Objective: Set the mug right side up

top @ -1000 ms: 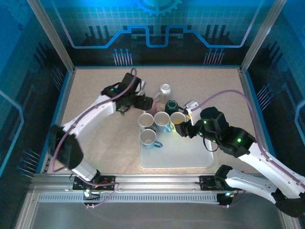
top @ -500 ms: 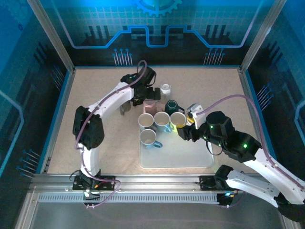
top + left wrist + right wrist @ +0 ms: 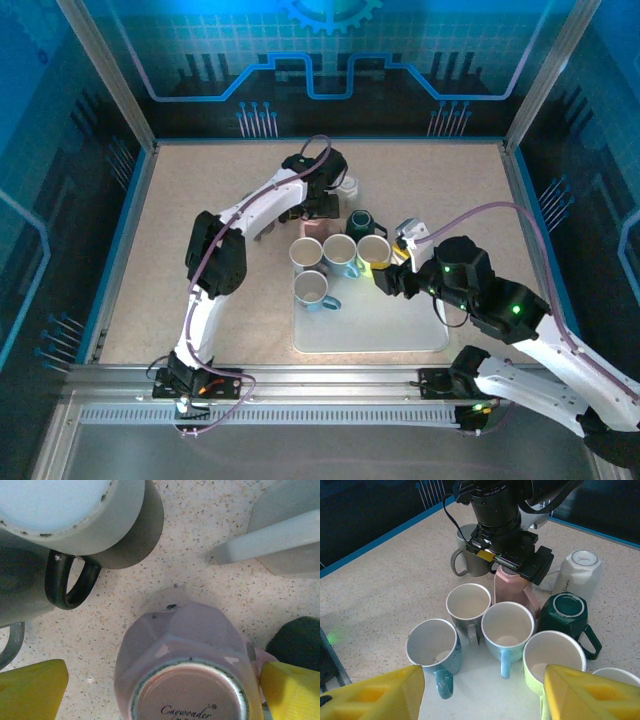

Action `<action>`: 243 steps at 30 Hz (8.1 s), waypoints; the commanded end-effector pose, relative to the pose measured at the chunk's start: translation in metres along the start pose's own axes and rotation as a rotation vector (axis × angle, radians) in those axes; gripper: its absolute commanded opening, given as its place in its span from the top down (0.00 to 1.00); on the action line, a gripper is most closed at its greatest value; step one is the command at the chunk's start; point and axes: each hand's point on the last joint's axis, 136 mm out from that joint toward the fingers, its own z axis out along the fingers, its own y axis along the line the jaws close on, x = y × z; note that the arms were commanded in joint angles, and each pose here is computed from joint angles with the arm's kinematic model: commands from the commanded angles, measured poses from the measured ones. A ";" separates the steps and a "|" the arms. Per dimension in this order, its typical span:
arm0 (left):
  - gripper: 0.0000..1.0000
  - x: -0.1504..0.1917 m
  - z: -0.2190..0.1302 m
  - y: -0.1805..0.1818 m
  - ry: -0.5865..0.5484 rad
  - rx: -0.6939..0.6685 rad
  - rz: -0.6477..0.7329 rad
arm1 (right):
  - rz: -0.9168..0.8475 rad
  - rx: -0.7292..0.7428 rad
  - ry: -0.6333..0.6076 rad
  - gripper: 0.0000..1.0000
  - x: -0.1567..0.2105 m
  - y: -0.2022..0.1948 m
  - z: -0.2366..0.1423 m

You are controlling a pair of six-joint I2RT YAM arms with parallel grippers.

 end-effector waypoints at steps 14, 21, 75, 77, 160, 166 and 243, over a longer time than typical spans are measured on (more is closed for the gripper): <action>0.01 0.015 0.009 0.004 0.075 0.109 -0.137 | 0.006 -0.009 -0.009 0.33 0.000 0.001 0.002; 0.10 0.010 0.019 0.008 0.084 0.123 -0.176 | 0.006 -0.002 0.003 0.33 0.003 0.000 0.004; 0.50 0.063 -0.363 0.073 -1.361 1.228 0.248 | 0.826 -0.912 0.030 0.37 -0.108 0.079 0.015; 0.50 0.070 -0.367 0.073 -1.372 1.243 0.282 | 0.807 -0.955 0.082 0.37 -0.103 0.086 0.016; 0.01 0.138 -0.226 0.133 -0.775 0.718 0.218 | -0.062 0.148 0.372 1.00 0.151 0.004 0.060; 0.01 0.139 -0.222 0.133 -0.771 0.712 0.219 | -0.066 0.117 0.370 1.00 0.154 0.006 0.076; 0.01 0.068 -0.196 0.032 -0.379 0.616 0.295 | 0.002 0.104 0.161 0.42 0.014 0.001 0.014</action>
